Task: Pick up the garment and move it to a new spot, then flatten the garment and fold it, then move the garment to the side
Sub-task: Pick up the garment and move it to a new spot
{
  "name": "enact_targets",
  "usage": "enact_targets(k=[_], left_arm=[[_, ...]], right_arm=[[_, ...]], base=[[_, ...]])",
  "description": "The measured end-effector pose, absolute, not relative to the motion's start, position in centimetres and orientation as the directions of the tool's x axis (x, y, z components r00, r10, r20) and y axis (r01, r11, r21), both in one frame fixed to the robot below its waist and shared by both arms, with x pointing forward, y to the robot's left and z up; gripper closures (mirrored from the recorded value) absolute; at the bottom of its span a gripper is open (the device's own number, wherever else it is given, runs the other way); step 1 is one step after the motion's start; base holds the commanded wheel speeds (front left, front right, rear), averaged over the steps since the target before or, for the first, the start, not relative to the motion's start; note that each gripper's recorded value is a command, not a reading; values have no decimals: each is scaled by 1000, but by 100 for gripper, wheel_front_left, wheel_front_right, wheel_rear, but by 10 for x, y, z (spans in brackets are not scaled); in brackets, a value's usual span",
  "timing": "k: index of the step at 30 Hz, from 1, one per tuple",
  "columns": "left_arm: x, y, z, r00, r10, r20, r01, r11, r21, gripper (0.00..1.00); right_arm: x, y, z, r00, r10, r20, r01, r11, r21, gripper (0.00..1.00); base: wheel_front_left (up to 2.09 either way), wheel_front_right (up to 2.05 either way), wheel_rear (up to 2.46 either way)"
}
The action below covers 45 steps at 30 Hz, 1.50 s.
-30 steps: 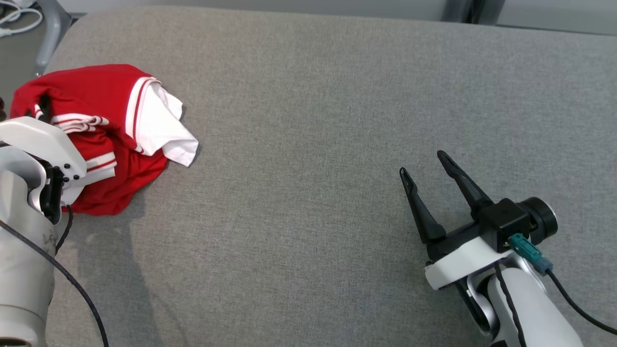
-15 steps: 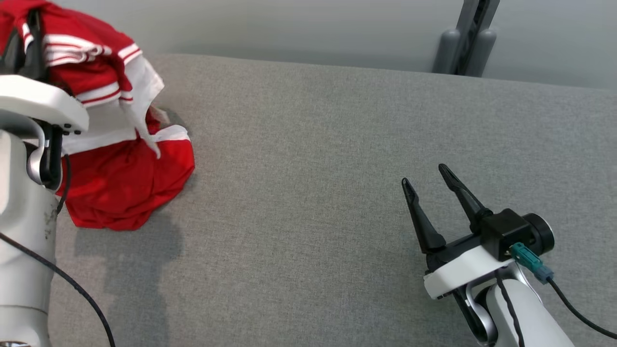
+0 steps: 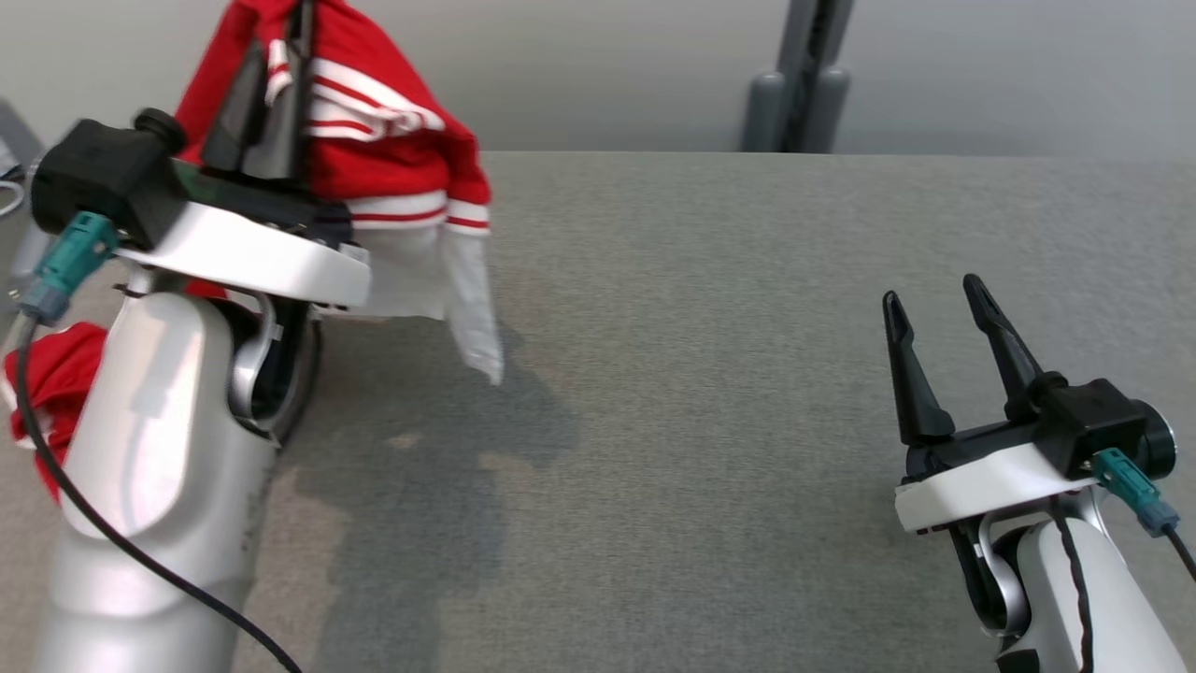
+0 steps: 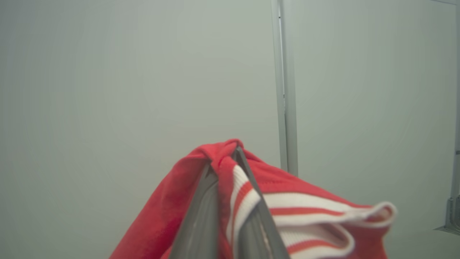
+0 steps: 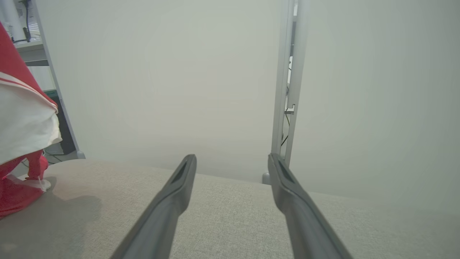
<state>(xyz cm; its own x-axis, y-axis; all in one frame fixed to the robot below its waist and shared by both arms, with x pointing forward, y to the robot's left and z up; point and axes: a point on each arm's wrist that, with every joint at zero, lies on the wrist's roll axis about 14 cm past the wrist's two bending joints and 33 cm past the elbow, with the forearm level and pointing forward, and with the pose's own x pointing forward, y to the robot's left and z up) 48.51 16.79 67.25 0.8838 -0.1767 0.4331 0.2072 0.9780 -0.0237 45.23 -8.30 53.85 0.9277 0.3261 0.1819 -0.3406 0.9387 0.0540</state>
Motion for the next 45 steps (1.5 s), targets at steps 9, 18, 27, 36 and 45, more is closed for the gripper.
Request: enact_targets(k=[9,18,27,36,45], left_arm=[[490,51,655,821,-387,419,460,884,-85,100],[493,-53,603,751,-583,310,640,758,-128,100],[490,-121,552,691,-686,229,723,655,-218,100],[479,-175,533,628,-757,179,770,571,-285,65],[473,-172,492,626,-780,30,757,598,-263,0]], right_arm=[[445,-148,545,967,164,195,-175,984,40,0],[429,-217,542,983,-18,180,13,999,30,0],[414,-258,528,982,-136,134,132,991,38,0],[403,-277,522,976,-191,108,189,981,35,0],[407,-274,522,978,-181,107,179,983,29,0]], base=[[0,0,0],[0,0,0],[0,0,0],[0,0,0],[0,0,0]])
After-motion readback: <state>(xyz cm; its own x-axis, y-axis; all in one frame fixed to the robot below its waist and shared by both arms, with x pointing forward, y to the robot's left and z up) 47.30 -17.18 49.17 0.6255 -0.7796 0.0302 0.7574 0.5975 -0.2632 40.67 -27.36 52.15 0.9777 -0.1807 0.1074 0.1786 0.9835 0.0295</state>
